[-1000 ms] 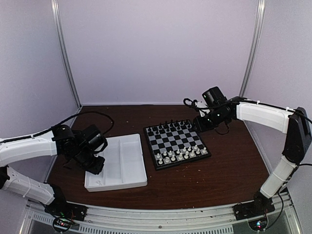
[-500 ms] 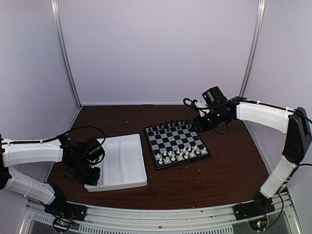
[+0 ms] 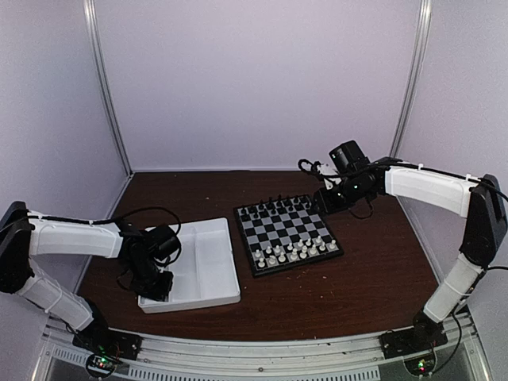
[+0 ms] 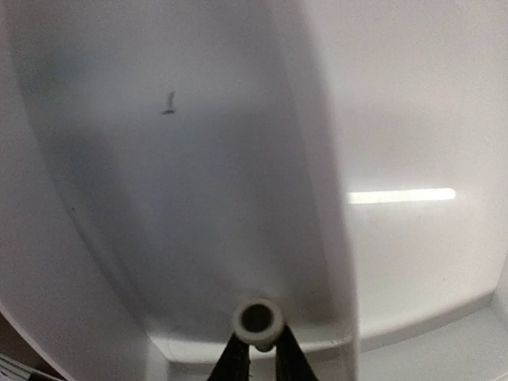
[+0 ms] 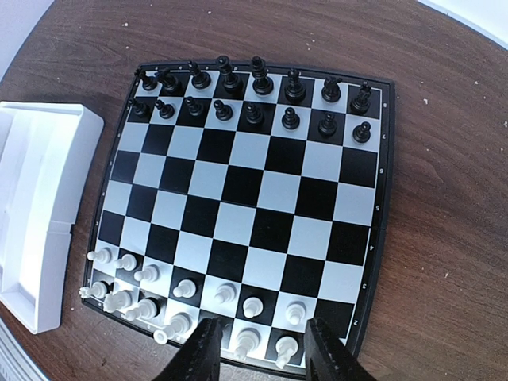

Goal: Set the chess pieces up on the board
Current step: Adjust the chess piece in the storage box.

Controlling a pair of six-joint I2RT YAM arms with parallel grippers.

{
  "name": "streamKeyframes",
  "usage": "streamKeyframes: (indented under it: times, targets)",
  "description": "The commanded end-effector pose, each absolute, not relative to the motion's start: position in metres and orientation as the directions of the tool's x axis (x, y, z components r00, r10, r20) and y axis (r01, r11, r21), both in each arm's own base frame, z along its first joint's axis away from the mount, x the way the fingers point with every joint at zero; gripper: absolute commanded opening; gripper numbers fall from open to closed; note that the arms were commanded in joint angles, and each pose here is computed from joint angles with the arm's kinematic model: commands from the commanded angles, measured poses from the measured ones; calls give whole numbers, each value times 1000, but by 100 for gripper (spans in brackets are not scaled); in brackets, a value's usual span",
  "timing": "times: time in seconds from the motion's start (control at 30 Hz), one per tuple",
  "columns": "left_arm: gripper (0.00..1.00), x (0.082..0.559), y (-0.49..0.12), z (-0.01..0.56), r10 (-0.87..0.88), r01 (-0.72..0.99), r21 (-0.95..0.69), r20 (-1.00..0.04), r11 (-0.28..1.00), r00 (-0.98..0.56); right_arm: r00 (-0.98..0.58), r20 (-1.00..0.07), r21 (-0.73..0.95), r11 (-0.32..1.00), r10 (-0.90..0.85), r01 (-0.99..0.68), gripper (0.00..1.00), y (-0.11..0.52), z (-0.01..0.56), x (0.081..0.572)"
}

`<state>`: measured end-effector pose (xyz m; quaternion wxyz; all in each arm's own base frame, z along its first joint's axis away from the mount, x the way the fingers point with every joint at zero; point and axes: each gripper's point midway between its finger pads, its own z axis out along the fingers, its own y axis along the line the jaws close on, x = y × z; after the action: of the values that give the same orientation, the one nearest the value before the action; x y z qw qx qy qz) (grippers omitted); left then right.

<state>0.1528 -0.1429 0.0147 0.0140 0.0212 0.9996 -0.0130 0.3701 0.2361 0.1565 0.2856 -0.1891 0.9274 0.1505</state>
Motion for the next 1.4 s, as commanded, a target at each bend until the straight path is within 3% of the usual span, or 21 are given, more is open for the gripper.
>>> streamKeyframes:
  times: [0.0,0.33,0.6,0.77,0.97,1.13,1.37]
  targets:
    - [5,157,-146,4,46,46,-31,-13,998,-999,-746,-613,172,878,-260,-447,39,238,166,372]
    - [3,182,-129,43,11,6,29,-187,1000,-982,-746,-614,179,875,-258,-450,39,240,168,374]
    - [3,197,-140,92,28,39,-33,-286,999,-958,-742,-619,179,873,-257,-453,39,241,171,375]
    - [5,210,-167,116,36,95,-155,-343,983,-939,-744,-619,192,870,-252,-455,39,243,171,374]
    - [6,226,-206,126,38,149,-284,-361,947,-932,-742,-623,204,864,-248,-460,39,244,172,372]
    - [6,241,-252,115,72,204,-402,-318,893,-945,-745,-622,232,852,-241,-469,39,250,172,368]
    - [5,265,-279,89,94,207,-396,-286,895,-954,-637,-684,172,770,-356,-615,41,293,192,336]
